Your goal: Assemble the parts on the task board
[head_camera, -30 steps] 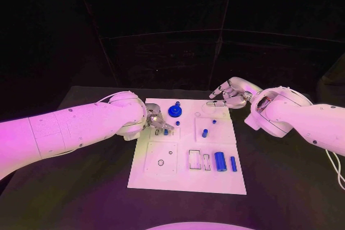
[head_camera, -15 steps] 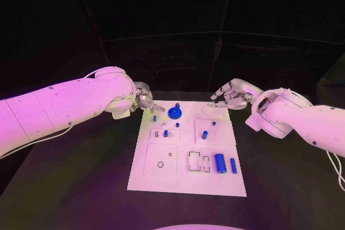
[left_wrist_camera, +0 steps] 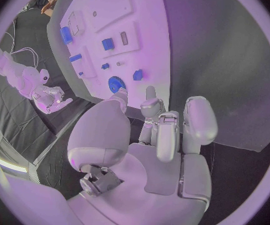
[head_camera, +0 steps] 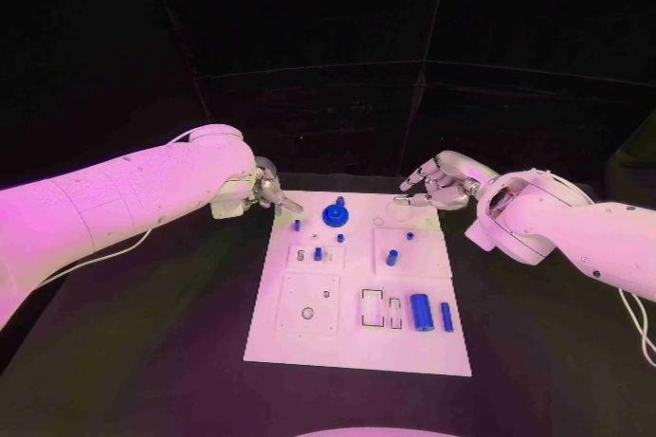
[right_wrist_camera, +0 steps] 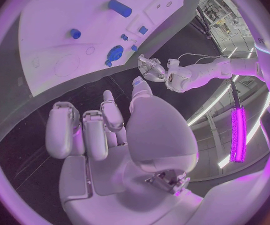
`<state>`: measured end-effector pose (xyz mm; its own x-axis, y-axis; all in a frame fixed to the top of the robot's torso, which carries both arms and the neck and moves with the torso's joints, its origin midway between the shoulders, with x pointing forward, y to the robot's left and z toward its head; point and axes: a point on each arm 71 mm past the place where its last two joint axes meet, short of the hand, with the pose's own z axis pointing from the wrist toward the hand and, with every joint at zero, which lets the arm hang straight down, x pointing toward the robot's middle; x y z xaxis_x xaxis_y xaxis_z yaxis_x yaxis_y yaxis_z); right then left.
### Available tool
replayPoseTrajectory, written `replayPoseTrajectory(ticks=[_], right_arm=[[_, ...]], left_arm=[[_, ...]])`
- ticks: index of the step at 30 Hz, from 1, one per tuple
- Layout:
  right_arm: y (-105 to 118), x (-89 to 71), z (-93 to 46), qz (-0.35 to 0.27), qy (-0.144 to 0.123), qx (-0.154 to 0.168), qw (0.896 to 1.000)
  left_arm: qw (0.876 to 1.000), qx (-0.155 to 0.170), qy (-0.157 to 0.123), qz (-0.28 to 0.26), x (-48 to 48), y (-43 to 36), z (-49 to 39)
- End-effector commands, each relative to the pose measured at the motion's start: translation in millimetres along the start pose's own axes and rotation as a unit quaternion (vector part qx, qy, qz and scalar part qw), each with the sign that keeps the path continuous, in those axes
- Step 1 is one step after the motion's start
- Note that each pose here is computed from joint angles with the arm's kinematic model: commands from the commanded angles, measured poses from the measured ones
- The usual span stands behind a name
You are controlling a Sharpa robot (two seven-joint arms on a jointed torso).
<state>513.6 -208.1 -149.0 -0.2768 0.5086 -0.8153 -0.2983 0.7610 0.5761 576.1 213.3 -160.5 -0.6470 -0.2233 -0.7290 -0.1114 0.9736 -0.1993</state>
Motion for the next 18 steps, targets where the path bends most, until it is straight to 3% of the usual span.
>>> replayPoseTrajectory(ticks=[1, 9, 18], right_arm=[[3, -0.8, 0.9, 0.0, -0.006, -0.008, 1.0], [4, 0.2, 1.9, 0.001, -0.006, -0.01, 1.0], [5, 0.7, 2.6, 0.001, -0.006, -0.01, 1.0]], left_arm=[[1.0, 0.012, 0.005, 0.012, 2.8, -3.0, 4.2], [1.0, 0.016, 0.005, 0.015, 9.1, -7.4, 11.9], [0.999, 0.024, 0.009, 0.019, 12.8, -14.2, 13.4]])
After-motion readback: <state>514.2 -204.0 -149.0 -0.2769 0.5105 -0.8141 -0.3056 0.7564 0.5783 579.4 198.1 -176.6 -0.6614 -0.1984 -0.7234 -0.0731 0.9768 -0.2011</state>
